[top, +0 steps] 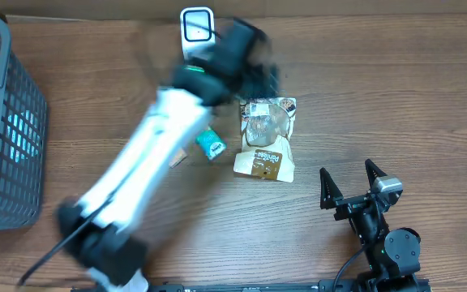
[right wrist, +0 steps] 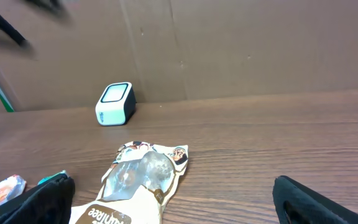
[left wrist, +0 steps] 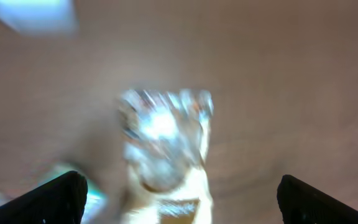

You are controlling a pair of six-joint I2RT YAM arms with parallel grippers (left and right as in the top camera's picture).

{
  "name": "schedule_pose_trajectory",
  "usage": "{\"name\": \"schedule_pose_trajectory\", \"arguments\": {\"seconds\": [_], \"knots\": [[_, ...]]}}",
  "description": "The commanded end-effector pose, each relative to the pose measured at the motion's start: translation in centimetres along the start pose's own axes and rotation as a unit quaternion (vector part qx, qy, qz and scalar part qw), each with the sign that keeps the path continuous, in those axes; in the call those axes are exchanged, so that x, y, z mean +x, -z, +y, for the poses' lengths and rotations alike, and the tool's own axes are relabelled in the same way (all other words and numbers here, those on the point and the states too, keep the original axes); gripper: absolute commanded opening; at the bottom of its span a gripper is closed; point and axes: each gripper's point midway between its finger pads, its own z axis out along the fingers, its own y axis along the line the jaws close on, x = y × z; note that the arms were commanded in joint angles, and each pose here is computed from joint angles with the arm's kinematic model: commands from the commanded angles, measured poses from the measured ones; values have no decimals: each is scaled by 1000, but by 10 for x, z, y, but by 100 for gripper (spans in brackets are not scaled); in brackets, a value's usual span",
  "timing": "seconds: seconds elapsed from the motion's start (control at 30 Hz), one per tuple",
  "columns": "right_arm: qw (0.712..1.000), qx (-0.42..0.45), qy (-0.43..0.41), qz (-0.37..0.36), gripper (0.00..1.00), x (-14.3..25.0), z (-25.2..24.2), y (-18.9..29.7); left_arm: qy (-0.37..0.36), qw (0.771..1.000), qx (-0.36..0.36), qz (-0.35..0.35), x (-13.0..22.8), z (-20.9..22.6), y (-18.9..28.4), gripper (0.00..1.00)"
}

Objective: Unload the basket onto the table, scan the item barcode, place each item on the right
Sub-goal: 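Carry the mushroom bag out and place it right of the packs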

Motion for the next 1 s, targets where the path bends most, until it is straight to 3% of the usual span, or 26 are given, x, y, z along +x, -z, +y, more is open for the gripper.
{"name": "schedule_pose_trajectory", "arguments": {"seconds": [0.0, 0.17, 0.23, 0.33, 0.6, 0.97], "knots": [[1000, 6, -2, -3, 100, 1, -3, 0, 11, 989, -41, -139, -70, 69, 116, 100], [1000, 6, -2, -3, 100, 1, -3, 0, 118, 958, -128, -229, -93, 185, 210, 100], [1000, 6, -2, -3, 100, 1, -3, 0, 176, 937, -169, -248, -87, 244, 242, 100], [1000, 6, -2, -3, 100, 1, -3, 0, 236, 917, -212, -241, -69, 301, 258, 100], [1000, 6, -2, -3, 100, 1, -3, 0, 347, 902, -208, -150, -18, 422, 232, 94], [1000, 6, -2, -3, 100, 1, -3, 0, 326, 918, -220, -44, 34, 522, 175, 89]]}}
